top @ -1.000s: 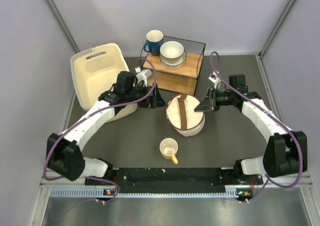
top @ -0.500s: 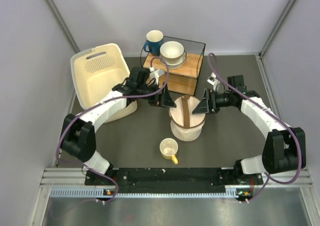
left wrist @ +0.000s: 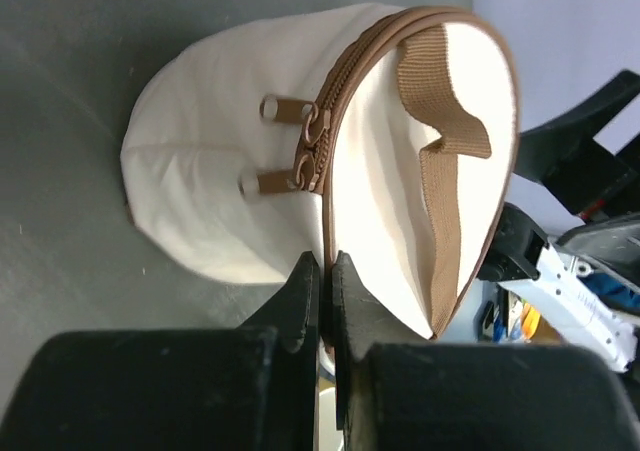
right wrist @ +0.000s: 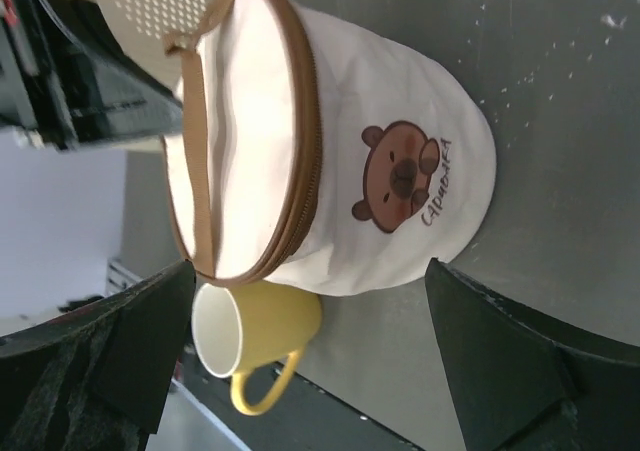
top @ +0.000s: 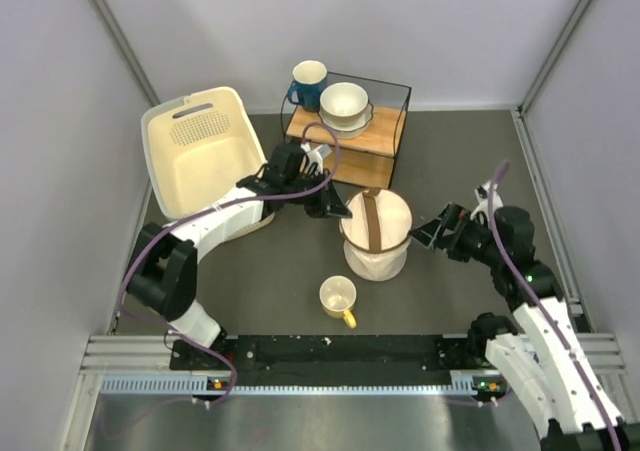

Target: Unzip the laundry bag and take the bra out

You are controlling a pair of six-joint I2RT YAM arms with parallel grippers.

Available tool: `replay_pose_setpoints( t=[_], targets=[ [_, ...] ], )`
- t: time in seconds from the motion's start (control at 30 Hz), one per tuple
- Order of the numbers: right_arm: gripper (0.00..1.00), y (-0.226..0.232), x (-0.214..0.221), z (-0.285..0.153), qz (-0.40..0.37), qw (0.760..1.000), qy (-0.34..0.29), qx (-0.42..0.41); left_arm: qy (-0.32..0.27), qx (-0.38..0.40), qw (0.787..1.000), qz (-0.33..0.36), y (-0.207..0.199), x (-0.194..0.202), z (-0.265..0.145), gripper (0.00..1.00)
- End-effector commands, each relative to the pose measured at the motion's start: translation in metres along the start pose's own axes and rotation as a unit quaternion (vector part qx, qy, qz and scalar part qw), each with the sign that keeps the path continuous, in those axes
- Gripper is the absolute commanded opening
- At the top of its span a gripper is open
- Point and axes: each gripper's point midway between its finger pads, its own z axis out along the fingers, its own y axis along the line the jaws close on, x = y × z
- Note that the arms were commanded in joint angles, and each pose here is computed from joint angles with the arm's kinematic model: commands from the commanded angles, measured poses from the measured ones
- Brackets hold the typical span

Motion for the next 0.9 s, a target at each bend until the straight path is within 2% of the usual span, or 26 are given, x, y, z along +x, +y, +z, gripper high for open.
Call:
replay_pose_setpoints(
  t=[0.0,0.03,0.1,0.13,0.23,0.27,0.3,0.33,0.37,0.4,0.43,0.5,0.53,0.6,0.63,0.67,0.7,0.73,0.77,0.87],
  targets=[
    [0.98,0.002,-0.004,0.001,0.126,0.989,-0.069,-0.016,-0.067,-0.037,0.995,-0.059,-0.013,0.011,-0.011,0.00],
    [0.97,0.005,-0.003,0.003,0.165,0.983,-0.076,-0.031,-0.084,-0.063,0.989,-0.100,-0.007,0.013,-0.010,0.00],
    [0.96,0.005,0.012,0.011,0.184,0.978,-0.075,-0.056,-0.071,-0.078,0.987,-0.125,-0.007,0.037,-0.009,0.00],
    [0.95,0.011,0.009,0.012,0.195,0.974,-0.083,-0.074,-0.063,-0.080,0.984,-0.143,-0.007,0.043,-0.009,0.07],
    [0.93,0.010,0.020,0.022,0.184,0.979,-0.058,-0.070,-0.030,-0.081,0.983,-0.160,-0.010,0.062,-0.008,0.32],
    [0.88,0.012,0.021,0.023,0.176,0.981,-0.051,-0.067,-0.012,-0.070,0.984,-0.164,-0.017,0.068,-0.010,0.49],
    [0.79,0.013,0.020,0.026,0.170,0.982,-0.045,-0.064,-0.006,-0.065,0.984,-0.166,-0.020,0.071,-0.013,0.54],
    [0.55,0.015,0.018,0.026,0.149,0.986,-0.046,-0.065,0.001,-0.060,0.984,-0.166,-0.023,0.075,-0.015,0.62],
    [0.24,0.016,0.015,0.027,0.136,0.988,-0.046,-0.063,0.002,-0.061,0.984,-0.165,-0.023,0.076,-0.019,0.76],
    [0.00,0.020,0.007,0.027,0.119,0.990,-0.050,-0.061,-0.005,-0.057,0.986,-0.154,-0.027,0.074,-0.026,0.78],
    [0.00,0.017,0.003,0.028,0.075,0.994,-0.054,-0.051,-0.009,-0.061,0.989,-0.135,-0.026,0.073,-0.030,0.90],
    [0.00,0.031,-0.013,0.024,0.020,0.997,-0.054,-0.059,-0.031,-0.078,0.990,-0.115,-0.021,0.062,-0.045,0.92],
    [0.00,0.027,-0.012,0.033,-0.017,0.998,-0.032,-0.049,-0.037,-0.087,0.991,-0.093,-0.016,0.059,-0.051,0.92],
    [0.00,0.058,-0.015,0.032,-0.073,0.990,0.011,-0.117,-0.055,-0.079,0.992,-0.083,-0.011,0.041,-0.066,0.92],
    [0.00,0.056,-0.009,0.044,-0.089,0.987,0.046,-0.124,-0.054,-0.068,0.994,-0.064,-0.009,0.037,-0.071,0.96],
    [0.00,0.068,0.001,0.043,-0.097,0.977,0.087,-0.168,-0.059,-0.054,0.995,-0.063,-0.002,0.024,-0.081,0.96],
    [0.00,0.077,-0.004,0.043,-0.107,0.971,0.095,-0.189,-0.048,-0.026,0.997,-0.051,-0.008,0.022,-0.086,0.96],
    [0.00,0.081,-0.003,0.044,-0.117,0.965,0.110,-0.208,-0.051,-0.015,0.998,-0.016,-0.011,0.014,-0.091,0.97],
    [0.00,0.085,0.008,0.045,-0.111,0.953,0.149,-0.240,-0.050,-0.013,0.999,-0.004,-0.007,0.009,-0.093,0.97],
    [0.00,0.095,0.011,0.046,-0.118,0.930,0.188,-0.292,-0.025,0.012,0.998,0.052,-0.012,0.004,-0.090,0.99]
  ],
)
